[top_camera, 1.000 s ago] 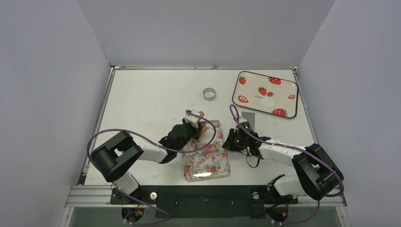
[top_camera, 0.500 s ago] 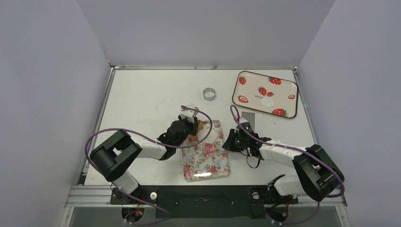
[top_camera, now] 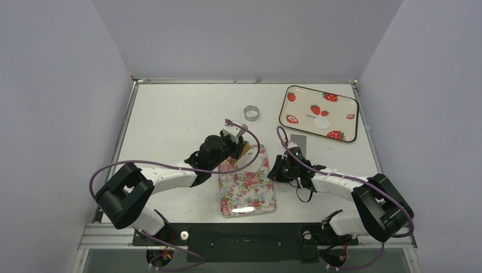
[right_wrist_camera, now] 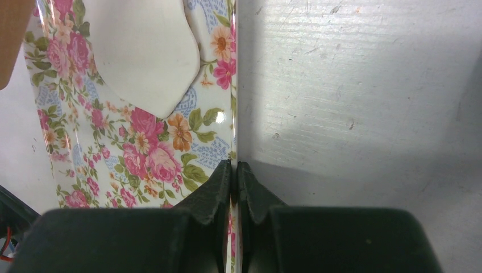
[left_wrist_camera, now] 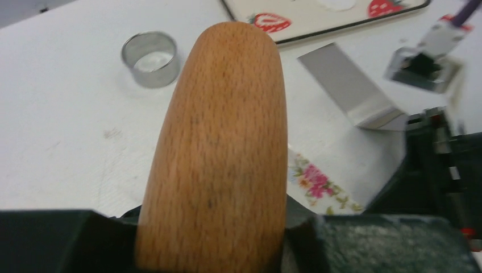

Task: Roll out the dumpling wrappers from the dough
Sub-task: Place the spatula at the center of the board.

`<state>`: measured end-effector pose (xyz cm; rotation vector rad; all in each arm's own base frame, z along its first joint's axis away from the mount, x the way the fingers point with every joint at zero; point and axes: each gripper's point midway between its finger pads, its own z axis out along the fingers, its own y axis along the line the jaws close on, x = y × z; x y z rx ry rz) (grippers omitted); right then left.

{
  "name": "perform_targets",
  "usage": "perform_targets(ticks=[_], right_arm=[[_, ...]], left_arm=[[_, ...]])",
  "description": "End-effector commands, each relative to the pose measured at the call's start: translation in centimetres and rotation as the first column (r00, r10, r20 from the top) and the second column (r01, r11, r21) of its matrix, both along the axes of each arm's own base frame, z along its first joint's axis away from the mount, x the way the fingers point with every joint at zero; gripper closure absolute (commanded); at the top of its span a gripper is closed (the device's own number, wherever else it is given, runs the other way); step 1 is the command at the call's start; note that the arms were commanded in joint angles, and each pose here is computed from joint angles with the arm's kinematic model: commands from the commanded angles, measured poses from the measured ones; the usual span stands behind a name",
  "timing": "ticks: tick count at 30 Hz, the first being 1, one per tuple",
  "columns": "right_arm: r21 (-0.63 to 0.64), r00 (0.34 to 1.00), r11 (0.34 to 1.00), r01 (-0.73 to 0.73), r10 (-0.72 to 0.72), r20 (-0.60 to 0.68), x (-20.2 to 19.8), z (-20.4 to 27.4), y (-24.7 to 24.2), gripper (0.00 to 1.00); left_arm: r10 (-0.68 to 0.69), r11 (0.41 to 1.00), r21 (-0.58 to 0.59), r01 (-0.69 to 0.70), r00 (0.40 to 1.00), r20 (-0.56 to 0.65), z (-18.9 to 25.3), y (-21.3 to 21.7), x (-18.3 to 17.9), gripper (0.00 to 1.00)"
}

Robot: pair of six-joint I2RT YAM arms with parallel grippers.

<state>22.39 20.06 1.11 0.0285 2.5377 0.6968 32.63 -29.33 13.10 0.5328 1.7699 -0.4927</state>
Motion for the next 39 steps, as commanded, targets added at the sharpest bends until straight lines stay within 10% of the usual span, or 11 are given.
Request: perform_targets(ticks=[1,20,39], right_arm=[[-0.09,0.998,0.996,0.02,-0.024,-0.051,-1.0,-1.6,-1.8,1.0],[-0.084,0.998,0.996,0.028,-0.033,-0.056,-1.6,-2.0,-2.0,1.0],[-0.072,0.999,0.997,0.027,-0.029,-0.033,-1.0,-1.5,-1.7,1.0]], left_arm=[[-0.146,0.961,-0.218,0.172,0.981,0.128,7.5,-4.7,-1.6,1.0],[0.099,0.989,0.132,-0.066,0.96,-0.26,-12.5,2.8,-4.7,1.0],[0.094,0.978,0.201,-0.06,0.982,-0.165,-9.9,4.8,-1.7,1.0]])
